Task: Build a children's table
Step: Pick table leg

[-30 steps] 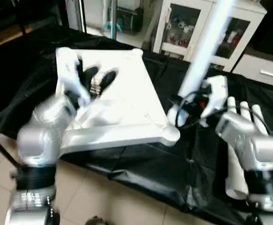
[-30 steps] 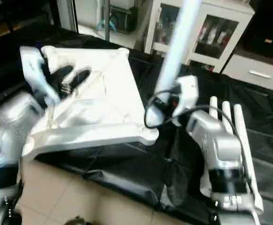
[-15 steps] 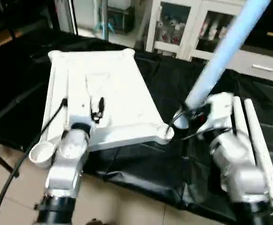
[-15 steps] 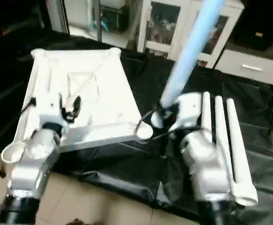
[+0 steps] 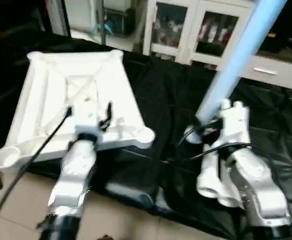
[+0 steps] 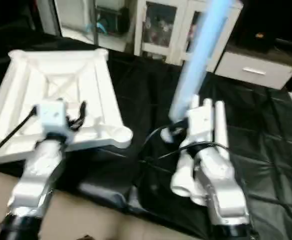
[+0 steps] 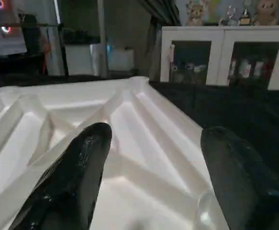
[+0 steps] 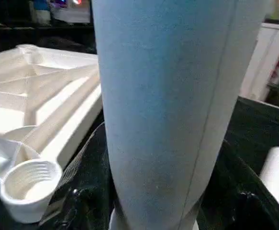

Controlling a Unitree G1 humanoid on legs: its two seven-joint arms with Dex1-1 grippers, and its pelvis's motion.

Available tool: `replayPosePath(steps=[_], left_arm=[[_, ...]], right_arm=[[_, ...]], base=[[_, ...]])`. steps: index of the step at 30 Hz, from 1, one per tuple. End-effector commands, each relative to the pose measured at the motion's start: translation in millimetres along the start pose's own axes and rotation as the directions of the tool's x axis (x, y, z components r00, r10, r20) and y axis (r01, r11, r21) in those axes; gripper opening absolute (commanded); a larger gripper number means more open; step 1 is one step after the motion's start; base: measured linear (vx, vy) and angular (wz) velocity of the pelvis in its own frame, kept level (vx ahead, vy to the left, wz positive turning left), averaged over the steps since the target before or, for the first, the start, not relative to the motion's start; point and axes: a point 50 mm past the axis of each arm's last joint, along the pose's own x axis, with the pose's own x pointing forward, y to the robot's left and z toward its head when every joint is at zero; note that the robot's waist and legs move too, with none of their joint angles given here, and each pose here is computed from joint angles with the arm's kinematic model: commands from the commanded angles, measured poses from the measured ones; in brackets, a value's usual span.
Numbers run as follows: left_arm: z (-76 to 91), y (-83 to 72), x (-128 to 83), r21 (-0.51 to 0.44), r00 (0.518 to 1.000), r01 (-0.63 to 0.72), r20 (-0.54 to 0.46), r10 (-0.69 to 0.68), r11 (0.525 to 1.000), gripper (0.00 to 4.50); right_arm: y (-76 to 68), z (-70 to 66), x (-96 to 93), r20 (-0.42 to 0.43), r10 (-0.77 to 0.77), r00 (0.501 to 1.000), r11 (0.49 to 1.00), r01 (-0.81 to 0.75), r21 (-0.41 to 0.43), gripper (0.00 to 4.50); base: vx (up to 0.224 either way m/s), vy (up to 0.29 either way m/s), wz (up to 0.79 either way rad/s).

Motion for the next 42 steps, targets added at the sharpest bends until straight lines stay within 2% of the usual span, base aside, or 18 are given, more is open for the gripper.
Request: replayPosePath(steps=[1,4,7,12,16,22,25,27,28,29,30,31,32,34,36,41,42], left_arm=[[10.0,-1.3,-0.8,-0.016,0.999,0.019,0.051,-0.018,1.0,3.41],[8.2,-0.1,-2.1,-0.008,0.999,0.006,0.042,-0.006,1.0,3.41],[9.1,-0.1,-6.4,0.016,0.998,0.039,0.042,-0.039,0.999,3.41],[3.6,9.0,-10.4,0.018,0.999,0.045,0.03,-0.045,0.999,3.41],[0.9,-1.2,-12.3,-0.006,0.995,0.093,0.02,-0.093,0.996,3.41],[-0.5,-3.4,-13.0,0.007,0.995,0.094,0.015,-0.094,0.996,3.41],[-1.4,-6.0,-14.7,-0.002,0.989,0.144,0.016,-0.144,0.99,3.41],[-3.9,-14.4,-22.0,-0.041,0.961,0.276,0.016,-0.275,0.96,3.41],[-3.9,-14.8,-22.3,-0.042,0.96,0.281,0.017,-0.281,0.959,3.41],[-3.0,-21.0,-30.2,-0.059,0.917,0.4,0.038,-0.398,0.915,3.41],[-2.8,-21.6,-31.1,-0.061,0.911,0.412,0.041,-0.41,0.909,3.41],[-2.7,-22.1,-35.7,-0.074,0.879,0.477,0.046,-0.475,0.876,3.41],[-2.9,-21.5,-37.5,-0.08,0.865,0.502,0.044,-0.5,0.861,3.68],[-4.4,-19.0,-38.8,-0.082,0.843,0.538,0.024,-0.538,0.839,3.75],[-6.2,-17.3,-38.1,-0.076,0.821,0.569,-0.003,-0.571,0.819,4.0],[-9.9,-14.9,-31.6,-0.066,0.796,0.601,-0.048,-0.604,0.797,4.29],[-10.9,-15.6,-31.3,-0.07,0.77,0.632,-0.055,-0.636,0.772,4.39]], right_arm=[[-1.0,4.0,1.7,0.015,-0.002,1.0,1.0,0.002,0.011,1.86],[-0.6,1.1,1.9,0.008,-0.012,1.0,1.0,0.012,0.014,1.86],[3.6,0.0,1.0,0.027,-0.039,0.999,0.996,0.037,0.077,1.86],[2.5,-5.2,4.8,0.027,-0.108,0.994,0.988,0.104,0.116,1.86],[-2.9,-2.0,-0.2,0.036,-0.089,0.995,0.99,0.085,0.11,1.86],[-6.4,0.2,0.9,0.031,-0.028,0.999,0.996,0.026,0.082,1.86],[-5.4,0.1,1.6,0.029,-0.014,0.999,0.997,0.012,0.076,1.86],[-3.9,2.4,1.2,0.032,-0.002,0.999,0.996,-0.001,0.084,1.86],[-3.8,2.6,1.2,0.033,-0.001,0.999,0.996,-0.002,0.084,1.86],[-2.3,5.7,-0.6,0.04,0.027,0.999,0.995,-0.03,0.097,1.86],[-2.3,5.9,-0.8,0.04,0.03,0.999,0.995,-0.034,0.099,1.86],[-1.5,6.6,-1.3,0.038,0.051,0.998,0.993,-0.055,0.101,1.86],[-1.1,6.9,-1.5,0.036,0.062,0.997,0.993,-0.065,0.1,1.86],[-0.3,6.7,-1.7,0.03,0.083,0.996,0.991,-0.085,0.1,1.86],[0.3,6.1,-1.9,0.021,0.097,0.995,0.99,-0.098,0.1,1.86],[0.5,5.6,-1.5,0.005,0.117,0.993,0.988,-0.117,0.101,1.86],[0.6,5.4,-1.4,-0.006,0.136,0.991,0.986,-0.134,0.097,1.86]], base=[[-0.073,-0.101,0.38],[-0.075,-0.045,0.32],[-0.061,0.057,0.29],[0.069,-0.002,-0.01],[0.108,-0.005,0.01],[0.203,0.034,0.03],[0.155,-0.011,-0.01],[0.133,-0.088,0.04],[0.16,-0.079,0.07],[0.159,-0.045,-0.09],[0.159,-0.045,-0.09],[0.0,0.0,0.0],[-0.068,-0.022,0.03],[-0.034,-0.011,0.01],[0.0,0.0,0.0],[-0.036,0.012,0.03],[0.0,0.0,0.0]])
